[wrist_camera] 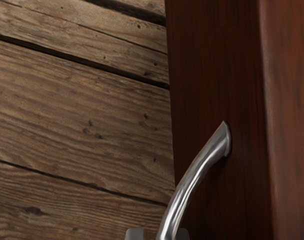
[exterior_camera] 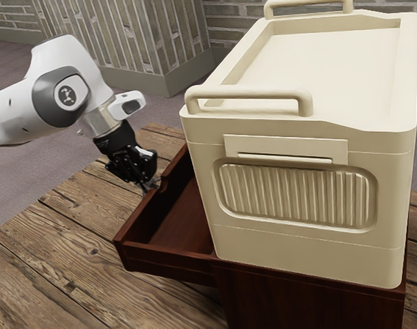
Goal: Pull the drawer handle with one arm to open the drawer
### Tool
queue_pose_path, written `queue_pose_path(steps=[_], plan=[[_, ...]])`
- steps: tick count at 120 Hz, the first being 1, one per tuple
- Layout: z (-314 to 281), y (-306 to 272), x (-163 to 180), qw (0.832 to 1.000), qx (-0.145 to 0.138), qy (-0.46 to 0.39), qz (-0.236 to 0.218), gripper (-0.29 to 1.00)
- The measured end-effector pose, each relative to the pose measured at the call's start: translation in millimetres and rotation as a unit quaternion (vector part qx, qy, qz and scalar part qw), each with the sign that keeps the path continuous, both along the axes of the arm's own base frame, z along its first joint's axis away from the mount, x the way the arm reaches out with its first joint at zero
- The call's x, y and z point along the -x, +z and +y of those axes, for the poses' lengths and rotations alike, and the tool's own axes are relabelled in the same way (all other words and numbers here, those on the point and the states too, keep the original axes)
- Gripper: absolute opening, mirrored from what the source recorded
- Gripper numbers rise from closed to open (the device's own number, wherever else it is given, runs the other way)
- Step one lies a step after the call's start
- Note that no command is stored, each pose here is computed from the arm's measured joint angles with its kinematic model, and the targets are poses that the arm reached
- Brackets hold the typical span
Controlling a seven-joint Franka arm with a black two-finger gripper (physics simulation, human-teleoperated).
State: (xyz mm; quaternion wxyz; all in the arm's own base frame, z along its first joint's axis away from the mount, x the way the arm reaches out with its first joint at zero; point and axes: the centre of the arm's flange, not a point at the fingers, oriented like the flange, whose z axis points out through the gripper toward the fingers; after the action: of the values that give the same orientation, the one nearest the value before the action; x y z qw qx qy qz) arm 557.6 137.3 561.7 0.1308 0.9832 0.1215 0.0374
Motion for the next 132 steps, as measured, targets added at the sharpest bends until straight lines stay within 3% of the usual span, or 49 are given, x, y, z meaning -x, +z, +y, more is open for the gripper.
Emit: queue_pose_path(steps=[58,132], plan=[[3.1,-0.4,0.6,1.0,0.0,-0.002,0.0,-0.08],[14.4,18.6,9.3,1.0,0.008,0.005,-0.019,0.2]])
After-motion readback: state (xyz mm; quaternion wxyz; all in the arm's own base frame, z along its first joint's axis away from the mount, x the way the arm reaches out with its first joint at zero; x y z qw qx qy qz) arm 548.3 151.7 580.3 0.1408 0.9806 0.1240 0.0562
